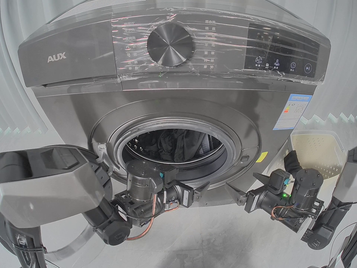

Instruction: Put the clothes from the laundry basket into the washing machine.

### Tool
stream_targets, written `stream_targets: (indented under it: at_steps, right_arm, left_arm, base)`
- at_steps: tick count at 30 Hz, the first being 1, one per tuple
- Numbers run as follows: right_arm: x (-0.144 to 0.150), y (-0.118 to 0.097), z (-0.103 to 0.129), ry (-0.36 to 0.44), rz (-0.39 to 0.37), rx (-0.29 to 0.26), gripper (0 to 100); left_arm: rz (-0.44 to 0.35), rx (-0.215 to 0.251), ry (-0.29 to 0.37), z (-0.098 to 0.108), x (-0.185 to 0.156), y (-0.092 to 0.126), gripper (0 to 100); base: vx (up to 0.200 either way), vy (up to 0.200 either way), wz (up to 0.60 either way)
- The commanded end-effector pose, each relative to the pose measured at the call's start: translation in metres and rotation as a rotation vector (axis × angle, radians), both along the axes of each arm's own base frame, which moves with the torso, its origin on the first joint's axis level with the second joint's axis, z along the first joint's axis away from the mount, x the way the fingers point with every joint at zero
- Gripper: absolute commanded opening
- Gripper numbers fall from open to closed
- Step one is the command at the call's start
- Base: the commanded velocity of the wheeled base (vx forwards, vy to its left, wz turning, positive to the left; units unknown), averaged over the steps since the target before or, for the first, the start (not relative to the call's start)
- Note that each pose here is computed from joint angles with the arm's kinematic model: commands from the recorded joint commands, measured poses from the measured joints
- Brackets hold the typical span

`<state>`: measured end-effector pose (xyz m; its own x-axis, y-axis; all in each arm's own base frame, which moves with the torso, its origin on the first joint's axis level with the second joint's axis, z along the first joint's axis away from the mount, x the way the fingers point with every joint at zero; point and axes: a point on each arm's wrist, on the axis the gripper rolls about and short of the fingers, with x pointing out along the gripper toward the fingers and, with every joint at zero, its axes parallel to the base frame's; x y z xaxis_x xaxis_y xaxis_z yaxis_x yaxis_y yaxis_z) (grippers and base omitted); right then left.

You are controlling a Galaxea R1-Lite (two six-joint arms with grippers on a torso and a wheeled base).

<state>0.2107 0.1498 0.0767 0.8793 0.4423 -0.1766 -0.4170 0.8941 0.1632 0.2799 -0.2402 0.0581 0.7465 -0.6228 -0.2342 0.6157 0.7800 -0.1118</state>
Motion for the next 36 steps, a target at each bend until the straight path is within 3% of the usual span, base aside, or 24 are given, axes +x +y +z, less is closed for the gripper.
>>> stream_targets:
  at_steps: [1,5,9,13,18,21,25,31,33,36]
  right_arm:
    - [-0.006,-0.005,-0.001,0.014,-0.002,-0.012,100]
    - [-0.012,-0.012,0.006,-0.002,-0.013,-0.003,100]
    - [-0.025,-0.026,0.007,0.017,-0.032,-0.013,100]
    - [-0.038,-0.042,0.019,-0.013,-0.061,0.012,100]
    - [-0.052,-0.056,0.034,-0.064,-0.084,0.059,100]
    - [-0.053,-0.066,0.044,-0.122,-0.126,0.062,100]
    - [-0.061,-0.076,0.057,-0.197,-0.146,0.055,100]
    - [-0.072,-0.084,0.056,-0.138,-0.163,0.017,100]
    - [-0.081,-0.089,0.056,-0.113,-0.160,0.000,100]
    - [-0.091,-0.094,0.056,-0.090,-0.160,-0.010,100]
  left_arm:
    - [-0.018,-0.068,-0.073,0.044,-0.030,0.011,100]
    - [0.002,-0.098,-0.105,0.068,-0.047,0.031,100]
    - [-0.001,-0.124,-0.092,0.080,-0.076,0.054,100]
    - [-0.002,-0.200,-0.059,0.088,-0.101,0.073,100]
    - [0.010,-0.277,-0.081,0.102,-0.117,0.092,100]
    - [0.027,-0.261,-0.080,0.100,-0.128,0.104,100]
    - [0.113,-0.235,-0.086,0.093,-0.132,0.120,100]
    - [0.169,-0.223,-0.118,0.094,-0.141,0.143,100]
    - [0.167,-0.180,-0.132,0.089,-0.148,0.149,100]
    - [0.170,-0.154,-0.159,0.089,-0.153,0.152,100]
  base:
    - [0.000,0.000,0.00]
    - [0.000,0.000,0.00]
    - [0.000,0.000,0.00]
    - [0.000,0.000,0.00]
    - [0.000,0.000,0.00]
    - [0.000,0.000,0.00]
    - [0.000,0.000,0.00]
    - [-0.033,0.000,0.00]
    - [-0.200,0.000,0.00]
    - [-0.200,0.000,0.00]
